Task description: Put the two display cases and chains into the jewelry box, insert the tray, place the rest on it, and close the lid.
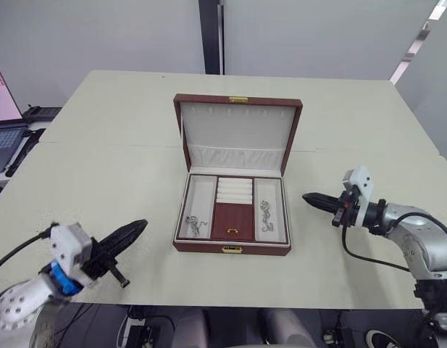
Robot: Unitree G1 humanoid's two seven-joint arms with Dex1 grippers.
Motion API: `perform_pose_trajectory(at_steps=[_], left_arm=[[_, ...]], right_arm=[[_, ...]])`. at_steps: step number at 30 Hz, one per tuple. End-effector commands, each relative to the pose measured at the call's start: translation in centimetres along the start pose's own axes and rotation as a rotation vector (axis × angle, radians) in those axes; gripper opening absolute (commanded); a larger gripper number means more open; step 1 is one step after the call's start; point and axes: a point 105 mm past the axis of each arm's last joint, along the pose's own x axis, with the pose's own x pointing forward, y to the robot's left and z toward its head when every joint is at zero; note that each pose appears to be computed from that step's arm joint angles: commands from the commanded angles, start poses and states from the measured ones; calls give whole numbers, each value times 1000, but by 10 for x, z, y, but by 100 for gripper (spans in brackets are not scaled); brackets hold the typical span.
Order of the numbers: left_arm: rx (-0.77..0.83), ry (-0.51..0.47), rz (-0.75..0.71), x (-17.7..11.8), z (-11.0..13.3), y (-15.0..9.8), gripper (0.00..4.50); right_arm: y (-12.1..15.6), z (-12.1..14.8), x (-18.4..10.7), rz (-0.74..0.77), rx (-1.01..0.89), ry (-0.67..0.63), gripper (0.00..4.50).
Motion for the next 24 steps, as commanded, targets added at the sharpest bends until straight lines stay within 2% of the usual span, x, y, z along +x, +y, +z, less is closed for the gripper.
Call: perform_pose_trajectory(at_steps=[1, 4, 12, 24], left_arm=[[68, -98, 49, -9, 26, -14, 0], [46, -121, 65, -13, 32, -34, 0], [50, -167, 119, -10, 46, -63, 0], [79, -170, 156, -12, 47, -65, 0]], right_arm=[[-14, 9, 0, 0, -69, -16, 2], [-23, 14, 6, 7, -97, -25, 2], [-42, 34, 29, 11, -129, -85, 2], [-62, 66, 60, -18, -156, -195, 2]])
